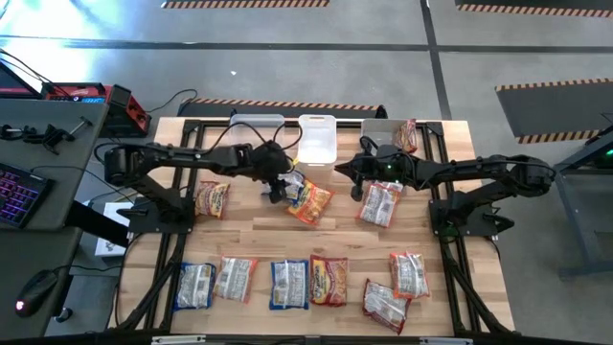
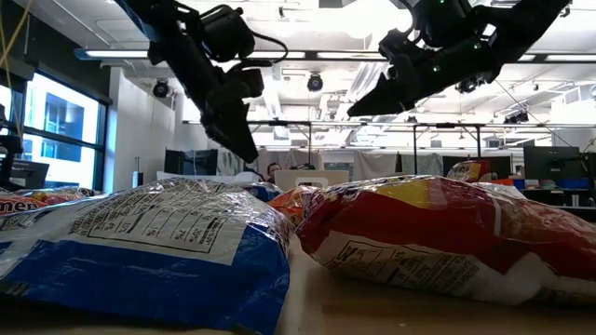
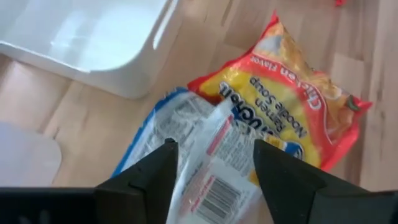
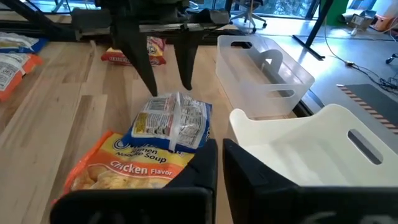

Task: Sort Maruchan noodles
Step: Put the blue noodle pack into the white bin

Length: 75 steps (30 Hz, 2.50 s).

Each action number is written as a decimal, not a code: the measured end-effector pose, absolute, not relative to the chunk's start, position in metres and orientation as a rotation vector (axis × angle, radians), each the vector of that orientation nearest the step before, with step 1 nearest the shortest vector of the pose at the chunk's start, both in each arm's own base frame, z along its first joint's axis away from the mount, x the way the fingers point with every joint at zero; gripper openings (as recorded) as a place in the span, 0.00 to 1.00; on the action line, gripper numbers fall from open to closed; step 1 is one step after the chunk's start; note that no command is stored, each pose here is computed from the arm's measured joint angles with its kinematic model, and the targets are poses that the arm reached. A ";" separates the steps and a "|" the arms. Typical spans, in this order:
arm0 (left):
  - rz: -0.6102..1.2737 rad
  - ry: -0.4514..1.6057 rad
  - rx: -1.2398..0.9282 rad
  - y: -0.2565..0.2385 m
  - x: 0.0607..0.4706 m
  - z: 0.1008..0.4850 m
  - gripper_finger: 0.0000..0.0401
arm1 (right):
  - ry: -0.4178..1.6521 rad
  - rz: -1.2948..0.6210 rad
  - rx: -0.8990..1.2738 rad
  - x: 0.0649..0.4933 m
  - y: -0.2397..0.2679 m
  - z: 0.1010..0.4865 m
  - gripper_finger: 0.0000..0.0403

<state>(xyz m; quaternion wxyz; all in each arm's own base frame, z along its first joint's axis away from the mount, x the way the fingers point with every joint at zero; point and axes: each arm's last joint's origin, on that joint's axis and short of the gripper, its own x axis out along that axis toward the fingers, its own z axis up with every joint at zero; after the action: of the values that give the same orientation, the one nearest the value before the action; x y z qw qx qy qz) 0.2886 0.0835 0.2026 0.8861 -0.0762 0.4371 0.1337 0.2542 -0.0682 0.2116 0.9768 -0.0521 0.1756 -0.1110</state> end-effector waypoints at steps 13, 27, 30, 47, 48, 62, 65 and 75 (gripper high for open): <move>0.248 1.096 -0.149 0.102 0.285 0.168 0.54 | 0.359 -0.222 -0.109 0.254 -0.068 0.211 0.03; 0.107 1.136 -0.064 0.100 0.284 0.163 0.27 | 0.362 -0.229 -0.114 0.254 -0.068 0.211 0.03; 0.090 1.146 -0.050 0.099 0.283 0.163 0.14 | 0.362 -0.229 -0.114 0.254 -0.068 0.211 0.03; -0.087 0.925 -0.089 0.087 0.269 0.212 0.00 | 0.362 -0.270 -0.126 0.254 -0.069 0.211 0.19; -0.104 0.899 -0.089 0.086 0.267 0.217 0.00 | 0.360 -0.260 -0.124 0.254 -0.069 0.211 0.21; -0.521 0.378 -0.112 0.070 0.261 0.283 0.00 | 0.120 0.043 -0.346 0.263 -0.046 0.231 0.53; -0.570 0.290 -0.115 0.071 0.264 0.292 0.00 | 0.019 0.119 -0.394 0.265 -0.040 0.239 0.57; -0.622 0.142 -0.160 0.070 0.272 0.311 0.00 | -0.162 0.287 -0.472 0.273 -0.036 0.266 0.60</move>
<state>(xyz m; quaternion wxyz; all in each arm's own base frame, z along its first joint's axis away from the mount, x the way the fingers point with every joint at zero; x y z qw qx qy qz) 0.2716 0.0705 0.3105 0.9464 -0.0784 0.0698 -0.3054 0.2733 -0.0358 0.2664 0.9589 -0.2327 -0.0799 0.1415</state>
